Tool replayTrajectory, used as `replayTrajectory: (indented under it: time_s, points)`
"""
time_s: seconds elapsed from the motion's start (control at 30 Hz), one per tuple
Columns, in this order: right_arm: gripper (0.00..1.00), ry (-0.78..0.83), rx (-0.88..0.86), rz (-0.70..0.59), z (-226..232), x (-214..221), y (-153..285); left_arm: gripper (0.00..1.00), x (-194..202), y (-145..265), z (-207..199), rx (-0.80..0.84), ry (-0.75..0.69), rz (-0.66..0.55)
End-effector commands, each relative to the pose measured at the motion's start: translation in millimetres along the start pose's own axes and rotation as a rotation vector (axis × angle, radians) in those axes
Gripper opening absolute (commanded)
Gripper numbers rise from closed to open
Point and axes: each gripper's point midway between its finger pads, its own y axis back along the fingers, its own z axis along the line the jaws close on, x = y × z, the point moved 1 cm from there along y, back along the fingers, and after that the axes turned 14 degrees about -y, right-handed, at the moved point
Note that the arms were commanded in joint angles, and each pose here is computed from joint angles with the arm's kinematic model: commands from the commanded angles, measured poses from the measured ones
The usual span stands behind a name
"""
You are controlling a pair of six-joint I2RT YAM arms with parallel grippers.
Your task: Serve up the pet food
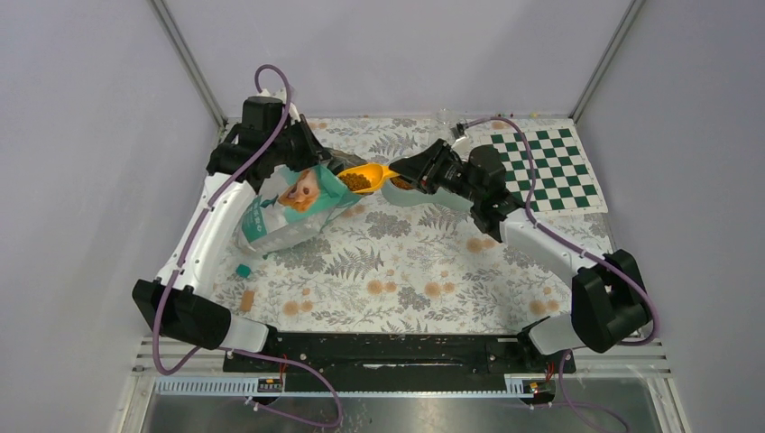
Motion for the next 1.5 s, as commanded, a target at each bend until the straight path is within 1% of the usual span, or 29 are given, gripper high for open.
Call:
replayTrajectory:
  time_s: [0.0, 0.2, 0.7, 0.97, 1.47]
  points:
    - [0.0, 0.012, -0.129, 0.005, 39, -1, 18, 0.0, -67, 45, -27, 0.075, -0.061, -0.272]
    - [0.0, 0.01, -0.171, -0.007, 50, -5, 26, 0.0, -69, 50, -26, 0.08, -0.061, -0.281]
    - [0.0, 0.015, -0.182, -0.052, 65, -12, 32, 0.0, -71, 63, -30, 0.102, -0.076, -0.315]
    - [0.0, -0.005, -0.219, -0.082, 74, -15, 37, 0.0, -73, 69, -31, 0.098, -0.087, -0.328]
    - [0.0, -0.034, -0.253, -0.13, 76, -22, 57, 0.0, -67, 63, -26, 0.086, -0.077, -0.306]
